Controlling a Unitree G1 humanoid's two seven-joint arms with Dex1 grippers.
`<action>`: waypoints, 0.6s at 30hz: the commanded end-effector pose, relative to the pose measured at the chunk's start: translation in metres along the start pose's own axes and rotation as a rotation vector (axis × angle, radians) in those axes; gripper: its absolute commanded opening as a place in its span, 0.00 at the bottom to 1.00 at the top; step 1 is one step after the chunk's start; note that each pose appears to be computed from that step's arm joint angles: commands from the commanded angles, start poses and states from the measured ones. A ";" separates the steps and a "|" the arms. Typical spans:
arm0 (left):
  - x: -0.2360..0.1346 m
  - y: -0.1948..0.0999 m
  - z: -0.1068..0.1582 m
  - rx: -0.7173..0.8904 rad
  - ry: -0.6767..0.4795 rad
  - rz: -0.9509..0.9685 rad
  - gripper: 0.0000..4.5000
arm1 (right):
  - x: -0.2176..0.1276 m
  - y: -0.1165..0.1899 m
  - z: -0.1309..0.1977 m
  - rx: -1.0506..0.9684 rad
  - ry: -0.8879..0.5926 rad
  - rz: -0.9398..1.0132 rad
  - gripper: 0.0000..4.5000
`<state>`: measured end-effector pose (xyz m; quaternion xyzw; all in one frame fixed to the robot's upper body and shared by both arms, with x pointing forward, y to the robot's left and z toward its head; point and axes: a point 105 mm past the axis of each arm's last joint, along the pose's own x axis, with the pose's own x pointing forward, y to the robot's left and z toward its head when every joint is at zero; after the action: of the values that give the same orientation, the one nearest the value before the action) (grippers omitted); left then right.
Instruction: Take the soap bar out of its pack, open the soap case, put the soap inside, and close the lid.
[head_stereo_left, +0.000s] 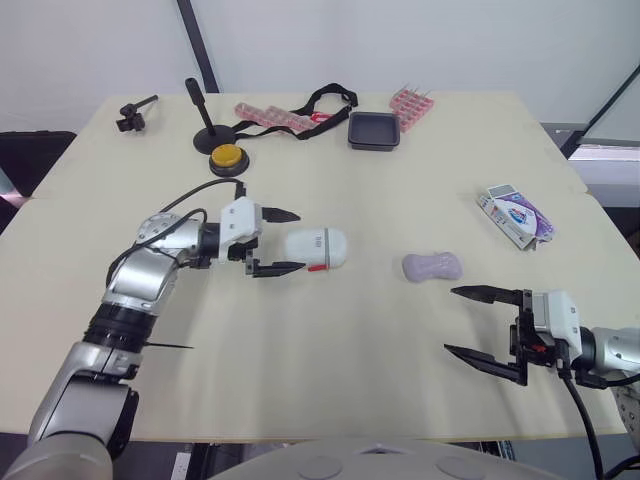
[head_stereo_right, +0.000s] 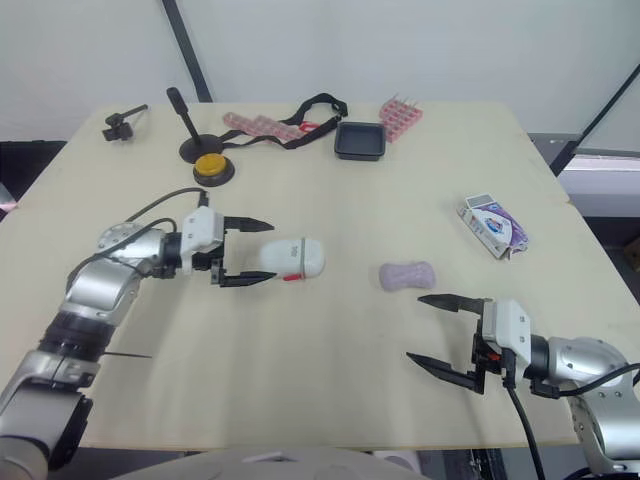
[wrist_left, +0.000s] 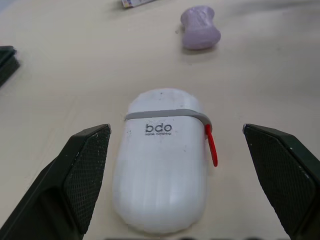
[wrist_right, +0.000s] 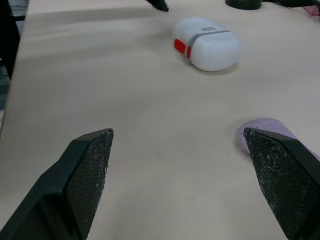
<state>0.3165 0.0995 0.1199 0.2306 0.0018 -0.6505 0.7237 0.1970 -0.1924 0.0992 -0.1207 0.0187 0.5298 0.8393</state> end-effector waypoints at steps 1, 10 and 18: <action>0.007 0.002 -0.004 0.025 0.055 -0.086 1.00 | -0.003 -0.007 0.014 -0.052 -0.014 -0.032 1.00; 0.021 0.006 -0.023 0.075 0.147 -0.121 1.00 | -0.005 0.000 0.014 -0.020 -0.010 -0.056 1.00; 0.023 0.009 -0.029 0.024 0.139 -0.072 1.00 | -0.005 0.007 0.011 -0.013 0.002 -0.070 1.00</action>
<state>0.3354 0.0853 0.0847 0.2866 0.0588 -0.6631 0.6890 0.1878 -0.1927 0.0996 -0.1130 0.0320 0.5017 0.8570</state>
